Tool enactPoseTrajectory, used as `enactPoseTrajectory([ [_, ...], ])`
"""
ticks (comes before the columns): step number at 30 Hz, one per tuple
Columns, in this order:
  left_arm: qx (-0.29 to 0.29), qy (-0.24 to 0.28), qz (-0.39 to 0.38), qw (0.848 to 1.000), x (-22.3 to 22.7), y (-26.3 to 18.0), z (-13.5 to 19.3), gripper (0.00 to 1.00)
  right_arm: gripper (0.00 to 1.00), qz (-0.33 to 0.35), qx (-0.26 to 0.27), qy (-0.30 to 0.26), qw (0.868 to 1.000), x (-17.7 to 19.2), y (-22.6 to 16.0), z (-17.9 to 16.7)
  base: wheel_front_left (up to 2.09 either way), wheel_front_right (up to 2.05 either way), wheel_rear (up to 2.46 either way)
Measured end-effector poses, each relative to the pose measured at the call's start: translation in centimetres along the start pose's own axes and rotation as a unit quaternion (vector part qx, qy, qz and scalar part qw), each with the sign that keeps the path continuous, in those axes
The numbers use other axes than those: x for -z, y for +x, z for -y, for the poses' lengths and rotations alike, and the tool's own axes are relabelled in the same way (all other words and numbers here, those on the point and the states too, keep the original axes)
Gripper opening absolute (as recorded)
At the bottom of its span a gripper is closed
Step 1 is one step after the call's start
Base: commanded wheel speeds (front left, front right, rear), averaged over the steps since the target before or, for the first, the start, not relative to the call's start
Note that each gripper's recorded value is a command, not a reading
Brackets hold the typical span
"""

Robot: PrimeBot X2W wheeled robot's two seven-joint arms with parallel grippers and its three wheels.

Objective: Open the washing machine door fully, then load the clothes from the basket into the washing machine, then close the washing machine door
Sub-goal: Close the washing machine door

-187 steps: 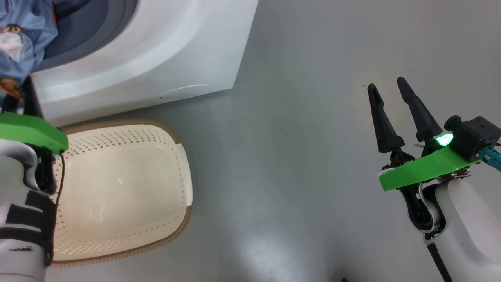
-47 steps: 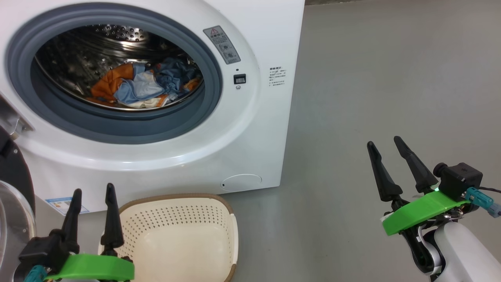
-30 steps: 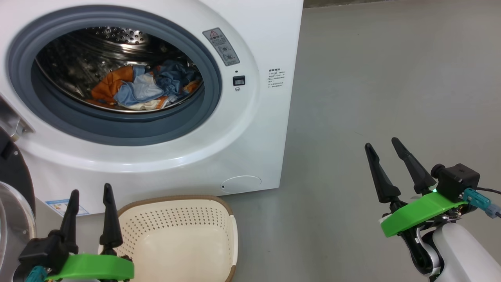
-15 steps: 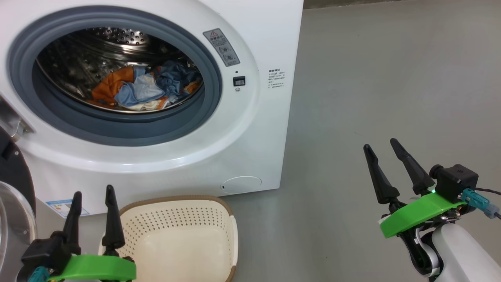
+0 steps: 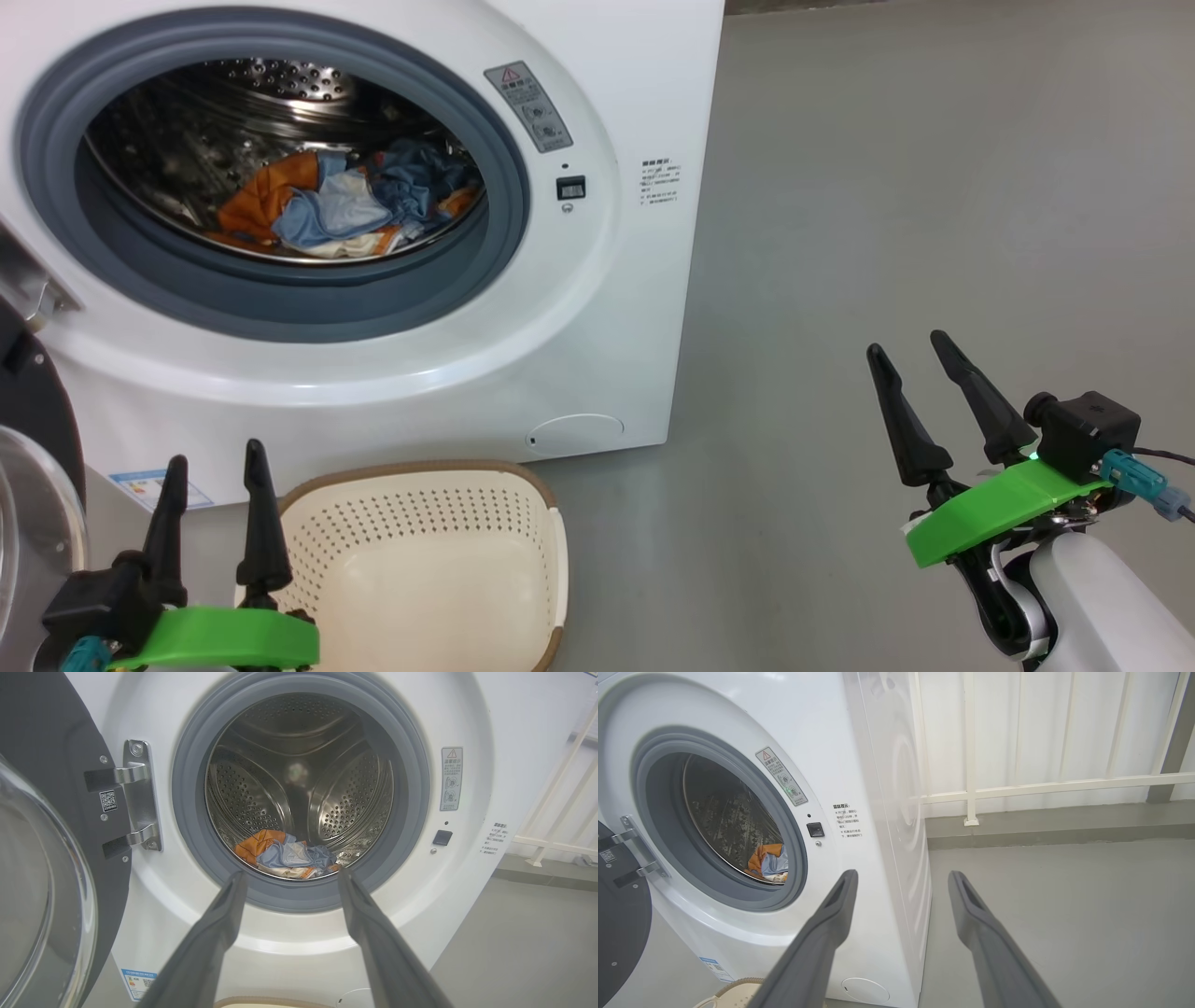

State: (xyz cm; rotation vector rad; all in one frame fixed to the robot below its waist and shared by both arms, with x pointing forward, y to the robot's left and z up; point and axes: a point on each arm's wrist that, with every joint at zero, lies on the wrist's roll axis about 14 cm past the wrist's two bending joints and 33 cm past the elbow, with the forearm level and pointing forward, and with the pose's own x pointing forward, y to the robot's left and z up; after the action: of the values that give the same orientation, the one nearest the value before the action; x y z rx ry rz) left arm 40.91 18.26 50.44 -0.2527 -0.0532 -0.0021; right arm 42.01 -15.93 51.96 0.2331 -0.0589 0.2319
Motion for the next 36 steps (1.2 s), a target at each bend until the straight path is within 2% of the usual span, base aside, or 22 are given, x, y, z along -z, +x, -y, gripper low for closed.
enactPoseTrajectory([
  [19, 0.001, -0.004, 0.003, 1.000, -0.05, -0.16, -0.01, 1.00, 1.00, -0.004, -0.003, 0.000, 1.000, 0.22, 0.06, -0.21, -1.53, 1.51, 0.02],
  [36, 0.002, 0.001, -0.003, 1.000, 0.41, -0.20, -0.04, 1.00, 1.00, -0.007, -0.003, 0.001, 1.000, 0.50, 0.17, -0.21, -0.16, 0.16, 0.00],
])
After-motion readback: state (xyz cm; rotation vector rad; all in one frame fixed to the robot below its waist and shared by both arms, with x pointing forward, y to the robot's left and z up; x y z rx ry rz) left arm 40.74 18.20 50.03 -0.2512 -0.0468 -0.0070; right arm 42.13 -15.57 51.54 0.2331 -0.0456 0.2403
